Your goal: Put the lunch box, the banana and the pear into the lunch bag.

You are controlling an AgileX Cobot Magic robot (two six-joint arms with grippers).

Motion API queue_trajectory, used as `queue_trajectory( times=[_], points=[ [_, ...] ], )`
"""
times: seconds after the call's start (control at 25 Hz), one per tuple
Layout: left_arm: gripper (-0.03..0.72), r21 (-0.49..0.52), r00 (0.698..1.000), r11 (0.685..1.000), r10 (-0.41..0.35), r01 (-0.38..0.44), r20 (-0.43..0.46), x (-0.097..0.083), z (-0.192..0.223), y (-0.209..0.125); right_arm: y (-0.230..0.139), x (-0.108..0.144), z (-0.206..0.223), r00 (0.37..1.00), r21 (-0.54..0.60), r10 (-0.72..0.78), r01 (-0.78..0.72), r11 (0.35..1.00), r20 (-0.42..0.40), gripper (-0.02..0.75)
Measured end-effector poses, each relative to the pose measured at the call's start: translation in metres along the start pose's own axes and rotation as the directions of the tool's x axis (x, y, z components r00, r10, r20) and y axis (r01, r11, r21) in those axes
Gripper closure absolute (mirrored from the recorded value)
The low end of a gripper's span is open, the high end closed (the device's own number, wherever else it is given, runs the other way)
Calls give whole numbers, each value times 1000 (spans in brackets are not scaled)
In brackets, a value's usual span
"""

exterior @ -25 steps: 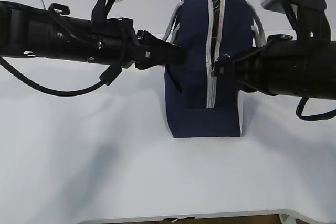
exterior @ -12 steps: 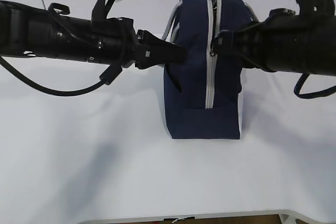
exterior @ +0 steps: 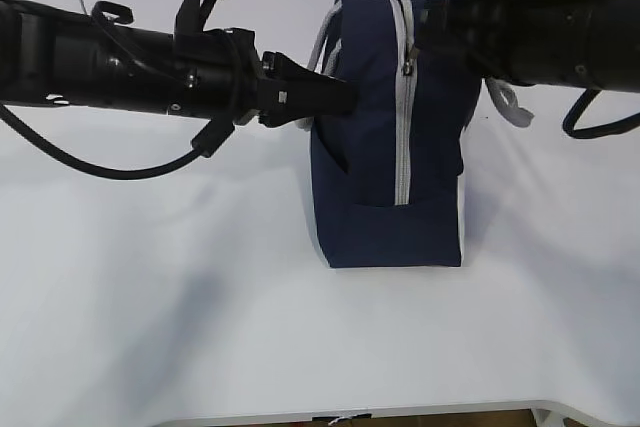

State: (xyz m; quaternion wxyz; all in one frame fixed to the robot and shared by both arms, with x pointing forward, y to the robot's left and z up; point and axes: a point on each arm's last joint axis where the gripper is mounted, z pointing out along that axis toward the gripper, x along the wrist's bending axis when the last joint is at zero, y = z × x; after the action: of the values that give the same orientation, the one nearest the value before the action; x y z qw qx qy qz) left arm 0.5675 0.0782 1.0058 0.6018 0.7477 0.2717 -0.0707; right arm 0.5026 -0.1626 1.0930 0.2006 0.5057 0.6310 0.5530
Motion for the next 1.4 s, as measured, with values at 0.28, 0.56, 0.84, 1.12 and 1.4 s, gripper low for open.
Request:
queue_trajectory(
  times=[0.28,0.56,0.84,1.12,1.4],
  points=[
    [697,4,1000,1000,-13,13,0,0,0,0,8,-1,9,1000,-14,1,-1,1000,24,720],
    [697,8,1000,1000,-11,11,1,0,0,-1,20,-2,32,999,-24,6,-5,1000,44,720],
    [697,10,1000,1000,-12,12,-3,0,0,-1,33,-9,46,997,-50,17,-13,999,77,720],
    [697,8,1000,1000,-14,14,-7,1,0,-1,51,-22,65,994,-89,36,-27,996,103,720],
    [697,8,1000,1000,-14,14,-9,1,0,-1,62,-32,94,993,-107,42,-30,994,112,720]
  ],
)
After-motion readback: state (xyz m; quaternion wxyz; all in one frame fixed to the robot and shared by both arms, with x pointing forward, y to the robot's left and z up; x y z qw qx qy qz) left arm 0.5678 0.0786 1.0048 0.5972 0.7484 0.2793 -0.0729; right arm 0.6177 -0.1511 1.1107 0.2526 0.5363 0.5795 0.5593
